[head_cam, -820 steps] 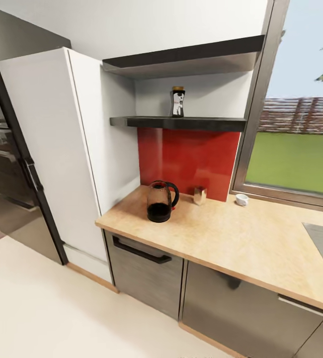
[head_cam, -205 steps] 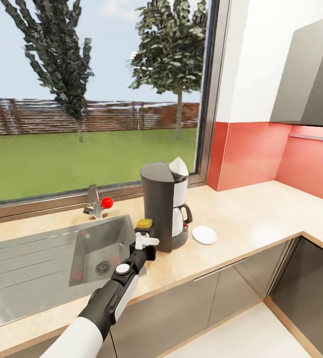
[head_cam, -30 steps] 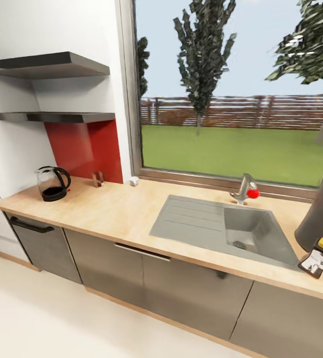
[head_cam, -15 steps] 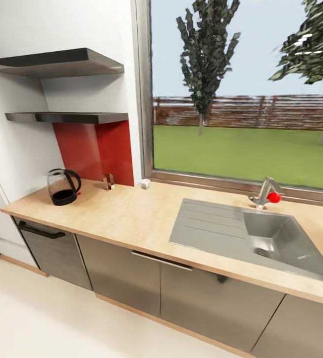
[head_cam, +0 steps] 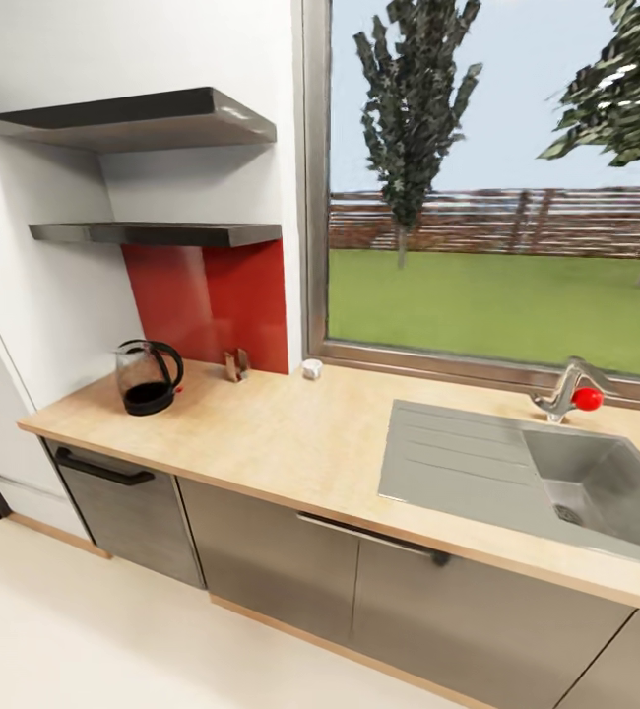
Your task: Set up a coffee station on the kitchen countertop: keep the coffee maker on the countertop, move the bottle of coffee from the kitchen shelf to the counter next to the coffee maker, place a paper coffee filter on top of the coffee maker, put the saucer next to the coffee maker with the coffee cup on the saucer, and place the electric kettle next to the coffee maker.
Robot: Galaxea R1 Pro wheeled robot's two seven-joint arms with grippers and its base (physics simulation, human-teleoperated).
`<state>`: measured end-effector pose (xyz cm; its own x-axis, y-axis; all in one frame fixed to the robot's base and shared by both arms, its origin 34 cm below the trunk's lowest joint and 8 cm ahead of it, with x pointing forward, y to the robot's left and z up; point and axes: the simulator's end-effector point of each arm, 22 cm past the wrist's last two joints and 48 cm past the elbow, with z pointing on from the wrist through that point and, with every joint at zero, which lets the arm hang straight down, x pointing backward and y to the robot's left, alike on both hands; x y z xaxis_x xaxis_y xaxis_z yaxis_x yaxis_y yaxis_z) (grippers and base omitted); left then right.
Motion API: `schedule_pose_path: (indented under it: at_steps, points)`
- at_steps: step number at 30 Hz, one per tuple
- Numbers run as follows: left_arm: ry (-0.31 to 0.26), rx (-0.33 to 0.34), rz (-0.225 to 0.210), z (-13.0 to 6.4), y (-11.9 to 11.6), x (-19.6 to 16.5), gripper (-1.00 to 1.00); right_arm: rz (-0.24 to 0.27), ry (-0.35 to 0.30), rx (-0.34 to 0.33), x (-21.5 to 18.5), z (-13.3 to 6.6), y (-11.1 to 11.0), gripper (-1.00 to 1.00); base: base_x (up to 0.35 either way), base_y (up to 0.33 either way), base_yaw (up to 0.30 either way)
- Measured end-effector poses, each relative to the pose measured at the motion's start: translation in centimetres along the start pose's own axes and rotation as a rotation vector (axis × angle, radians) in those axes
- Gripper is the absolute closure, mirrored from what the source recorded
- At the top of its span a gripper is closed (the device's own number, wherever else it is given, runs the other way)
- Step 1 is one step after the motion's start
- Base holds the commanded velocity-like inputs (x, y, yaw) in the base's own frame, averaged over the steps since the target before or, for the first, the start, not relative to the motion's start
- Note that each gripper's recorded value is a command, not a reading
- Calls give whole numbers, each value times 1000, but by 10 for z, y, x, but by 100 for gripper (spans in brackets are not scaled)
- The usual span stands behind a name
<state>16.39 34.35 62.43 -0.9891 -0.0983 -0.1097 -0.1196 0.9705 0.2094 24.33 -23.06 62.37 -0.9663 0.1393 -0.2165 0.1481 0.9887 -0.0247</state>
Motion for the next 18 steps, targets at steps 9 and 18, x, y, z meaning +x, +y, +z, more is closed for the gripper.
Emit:
schedule_pose_path:
  at_steps: [9, 18]
  points:
    - [-1, -1, 1, 0, 1, -1, -100, 2, 0, 3, 0, 0, -2, -100, 122, 322, 0]
    - [0, -1, 0, 0, 1, 0, -100, 2, 0, 3, 0, 0, -3, -100, 122, 322, 0]
